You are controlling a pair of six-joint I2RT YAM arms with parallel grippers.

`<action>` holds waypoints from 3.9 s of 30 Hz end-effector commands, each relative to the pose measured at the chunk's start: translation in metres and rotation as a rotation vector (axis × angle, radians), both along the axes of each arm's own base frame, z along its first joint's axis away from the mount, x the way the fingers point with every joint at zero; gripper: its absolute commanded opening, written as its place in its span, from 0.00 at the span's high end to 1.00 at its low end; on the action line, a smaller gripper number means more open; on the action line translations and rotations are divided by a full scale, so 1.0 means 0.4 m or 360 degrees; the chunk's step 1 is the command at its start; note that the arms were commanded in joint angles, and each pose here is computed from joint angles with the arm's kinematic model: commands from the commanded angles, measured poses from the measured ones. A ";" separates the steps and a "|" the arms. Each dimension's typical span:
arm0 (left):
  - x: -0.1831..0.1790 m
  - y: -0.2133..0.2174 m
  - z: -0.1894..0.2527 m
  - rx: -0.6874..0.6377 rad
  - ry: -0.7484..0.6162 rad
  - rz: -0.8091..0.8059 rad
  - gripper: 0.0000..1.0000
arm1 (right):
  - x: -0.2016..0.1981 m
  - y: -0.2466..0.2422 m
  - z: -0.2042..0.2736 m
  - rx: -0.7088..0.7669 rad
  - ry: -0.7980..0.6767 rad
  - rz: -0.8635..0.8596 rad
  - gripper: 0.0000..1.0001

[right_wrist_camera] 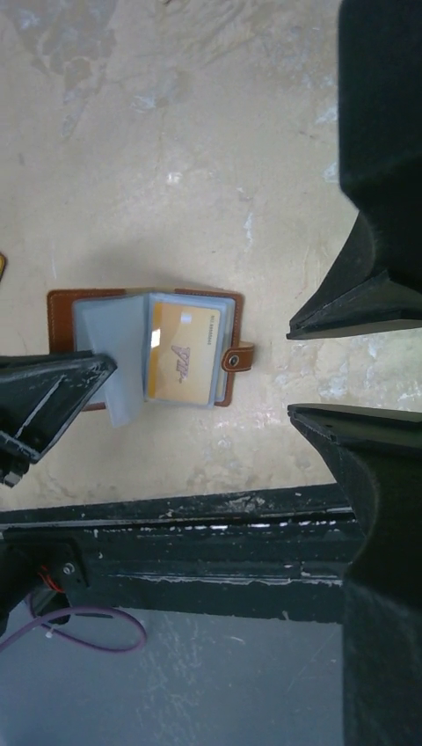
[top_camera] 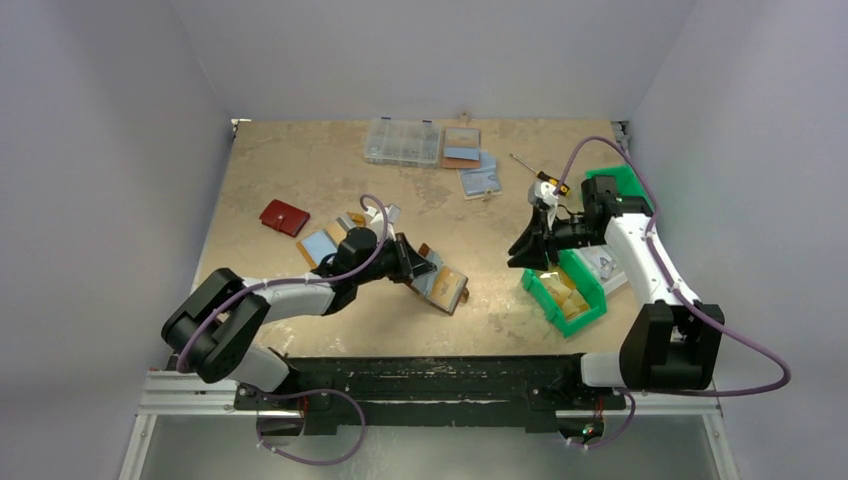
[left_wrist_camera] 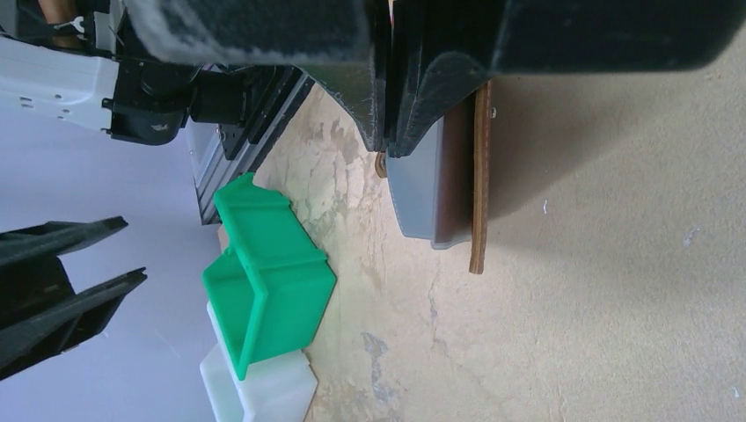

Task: Take the credit cards out of the card holder
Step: Remove the credit card from the card holder.

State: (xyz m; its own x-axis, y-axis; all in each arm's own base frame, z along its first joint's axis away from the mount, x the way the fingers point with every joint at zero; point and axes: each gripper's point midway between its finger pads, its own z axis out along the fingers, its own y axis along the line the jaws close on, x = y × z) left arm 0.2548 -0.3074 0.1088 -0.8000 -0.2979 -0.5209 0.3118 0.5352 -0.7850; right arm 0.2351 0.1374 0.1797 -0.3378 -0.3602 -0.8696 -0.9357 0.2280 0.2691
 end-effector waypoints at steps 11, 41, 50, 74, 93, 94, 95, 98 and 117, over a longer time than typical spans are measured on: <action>0.017 0.067 -0.075 0.0285 0.0024 0.0121 1.00 | -0.049 0.139 -0.007 -0.0065 -0.0392 0.0534 0.59; -0.060 0.312 -0.119 0.0780 0.0118 0.0528 0.58 | -0.128 0.369 -0.208 -0.0477 -0.0245 0.0887 0.63; -0.057 0.298 0.024 0.0546 -0.0084 0.0535 0.44 | -0.119 0.373 -0.214 -0.0512 -0.0181 0.0836 0.62; -0.085 0.218 0.269 -0.0322 -0.0416 0.0457 0.29 | -0.114 0.377 -0.179 -0.0471 -0.0136 0.0789 0.62; -0.104 0.186 0.252 -0.0456 -0.0339 0.0363 0.29 | -0.104 0.368 -0.156 -0.0396 -0.0083 0.0741 0.62; -0.105 0.184 0.249 -0.0456 -0.0336 0.0353 0.29 | -0.104 0.368 -0.155 -0.0394 -0.0082 0.0740 0.62; -0.107 0.181 0.241 -0.0448 -0.0326 0.0343 0.29 | -0.104 0.368 -0.155 -0.0392 -0.0082 0.0739 0.62; -0.109 0.174 0.231 -0.0443 -0.0305 0.0319 0.29 | -0.103 0.366 -0.157 -0.0394 -0.0078 0.0736 0.62; -0.109 0.161 0.172 -0.0408 -0.0235 0.0290 0.29 | -0.102 0.366 -0.164 -0.0399 -0.0064 0.0725 0.62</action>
